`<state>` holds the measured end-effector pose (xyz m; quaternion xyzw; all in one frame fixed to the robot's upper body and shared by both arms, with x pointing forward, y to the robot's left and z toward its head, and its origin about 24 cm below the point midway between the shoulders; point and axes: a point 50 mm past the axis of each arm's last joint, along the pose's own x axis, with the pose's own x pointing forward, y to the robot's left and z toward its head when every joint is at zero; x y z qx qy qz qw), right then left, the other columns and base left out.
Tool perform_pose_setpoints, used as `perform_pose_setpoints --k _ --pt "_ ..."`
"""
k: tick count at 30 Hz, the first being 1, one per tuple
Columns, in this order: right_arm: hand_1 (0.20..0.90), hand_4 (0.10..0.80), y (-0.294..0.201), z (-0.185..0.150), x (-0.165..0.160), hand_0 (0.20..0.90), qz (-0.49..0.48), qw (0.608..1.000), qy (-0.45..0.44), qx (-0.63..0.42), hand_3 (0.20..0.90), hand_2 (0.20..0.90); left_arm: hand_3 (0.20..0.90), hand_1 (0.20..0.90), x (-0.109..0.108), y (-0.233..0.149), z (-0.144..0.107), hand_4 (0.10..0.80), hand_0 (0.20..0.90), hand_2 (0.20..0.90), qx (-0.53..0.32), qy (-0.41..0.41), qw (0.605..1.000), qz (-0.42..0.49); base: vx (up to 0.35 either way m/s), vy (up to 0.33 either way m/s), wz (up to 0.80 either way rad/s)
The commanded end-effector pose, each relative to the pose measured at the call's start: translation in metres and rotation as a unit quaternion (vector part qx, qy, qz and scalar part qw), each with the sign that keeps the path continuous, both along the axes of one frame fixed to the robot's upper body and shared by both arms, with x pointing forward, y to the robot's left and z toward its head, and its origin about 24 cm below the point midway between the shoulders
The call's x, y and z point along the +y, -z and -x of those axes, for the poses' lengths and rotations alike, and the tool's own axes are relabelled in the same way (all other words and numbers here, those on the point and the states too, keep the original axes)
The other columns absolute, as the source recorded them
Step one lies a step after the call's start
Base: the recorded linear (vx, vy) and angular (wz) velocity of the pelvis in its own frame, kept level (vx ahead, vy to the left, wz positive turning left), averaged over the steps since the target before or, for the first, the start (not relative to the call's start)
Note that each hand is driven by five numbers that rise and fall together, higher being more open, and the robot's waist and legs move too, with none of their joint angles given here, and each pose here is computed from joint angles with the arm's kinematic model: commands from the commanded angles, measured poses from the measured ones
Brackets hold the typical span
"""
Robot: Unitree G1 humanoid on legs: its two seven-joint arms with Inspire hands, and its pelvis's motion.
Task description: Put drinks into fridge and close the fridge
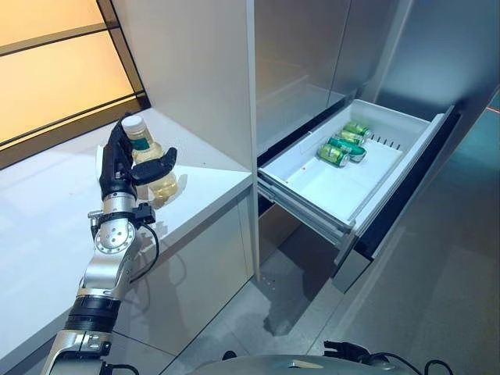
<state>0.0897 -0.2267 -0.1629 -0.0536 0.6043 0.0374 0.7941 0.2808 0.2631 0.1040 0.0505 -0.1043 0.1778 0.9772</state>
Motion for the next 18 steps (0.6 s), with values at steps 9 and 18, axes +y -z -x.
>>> perform_pose_setpoints --k 9,18 --pt "0.9 0.8 -0.001 0.003 -0.006 0.9 0.011 1.0 -0.02 0.007 0.9 0.9 0.9 0.9 0.005 -0.057 -0.018 0.8 0.9 0.9 -0.1 0.006 0.994 -0.052 0.0 0.0 0.0" --pt "0.9 0.8 0.0 0.004 -0.005 0.9 0.01 1.0 -0.023 0.009 0.9 0.9 0.2 0.3 -0.007 -0.069 -0.013 0.1 0.3 0.3 -0.185 0.069 0.98 0.035 0.0 0.0 0.0"
